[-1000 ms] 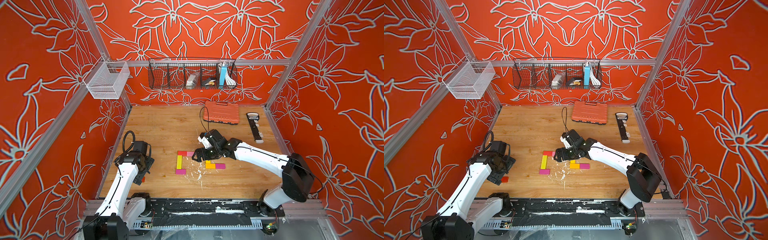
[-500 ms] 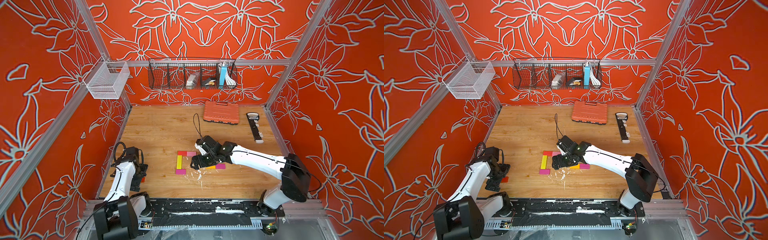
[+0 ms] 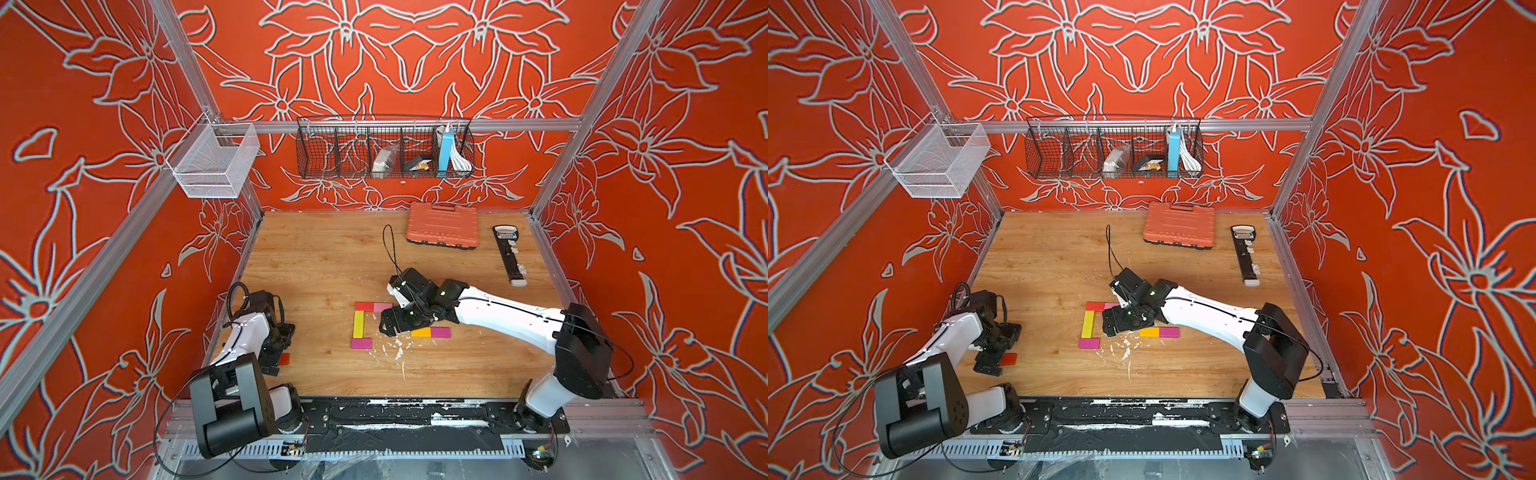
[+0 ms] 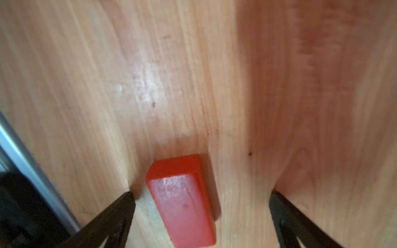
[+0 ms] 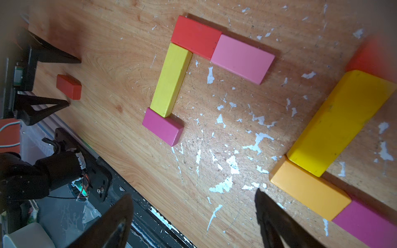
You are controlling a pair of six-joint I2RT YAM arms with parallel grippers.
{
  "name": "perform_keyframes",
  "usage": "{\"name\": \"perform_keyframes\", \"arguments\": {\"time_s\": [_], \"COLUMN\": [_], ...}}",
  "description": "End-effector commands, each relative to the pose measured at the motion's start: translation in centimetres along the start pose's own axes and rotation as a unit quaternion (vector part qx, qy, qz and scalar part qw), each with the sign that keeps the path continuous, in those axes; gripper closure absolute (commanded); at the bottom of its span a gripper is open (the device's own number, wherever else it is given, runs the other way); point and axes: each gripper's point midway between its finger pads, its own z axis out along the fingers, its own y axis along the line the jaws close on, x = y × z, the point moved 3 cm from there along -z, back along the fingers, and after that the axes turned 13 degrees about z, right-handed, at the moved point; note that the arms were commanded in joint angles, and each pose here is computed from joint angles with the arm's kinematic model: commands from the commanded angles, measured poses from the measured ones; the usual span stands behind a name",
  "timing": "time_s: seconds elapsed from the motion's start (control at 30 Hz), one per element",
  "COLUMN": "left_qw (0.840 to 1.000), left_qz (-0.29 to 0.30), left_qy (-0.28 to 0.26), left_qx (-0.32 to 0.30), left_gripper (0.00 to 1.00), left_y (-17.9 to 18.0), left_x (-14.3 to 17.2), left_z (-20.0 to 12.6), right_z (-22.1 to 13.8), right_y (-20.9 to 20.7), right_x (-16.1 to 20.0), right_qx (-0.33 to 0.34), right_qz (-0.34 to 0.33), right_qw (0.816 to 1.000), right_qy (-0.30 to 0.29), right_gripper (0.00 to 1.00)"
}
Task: Assemble the letter c with building blocks
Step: Adjust the building block at the center of the board.
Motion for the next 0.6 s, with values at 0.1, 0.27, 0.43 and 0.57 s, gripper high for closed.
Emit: {"name": "perform_keyframes", "arguments": {"time_s": [0.1,0.27,0.43,0.57], "left_qw": [0.999,0.999,0.996,0.989], "left_qz": [0.03,0.049,0.078,0.129], "left_qy": [-0.023,-0.013,0.013,0.019], "left_qx": [-0.02,0.001,0.047,0.072], "left_gripper": [0.02,0.04,0.06,0.06], "left_y": [-0.6,-2.4,-5.2,-7.9], "left_x": [-1.8,-2.7,-2.8,-2.5], "left_z": [0.1,0.0,0.1,-0.7], "right_z": [-0.3,-0.2,-0.2,-0.4], "right_y": [-0.9,-1.8,-2.0,-1.9], "right_x": [0.0,0.3,0.0,-0.5], "right_qx": [0.004,0.0,-0.009,-0.018], "right_qz": [-0.002,0.007,0.013,0.012], "right_qw": [1.0,1.0,0.999,0.998], "right_qy": [-0.019,-0.028,-0.038,-0.051], "right_gripper": [0.09,0.09,0.09,0.08]}}
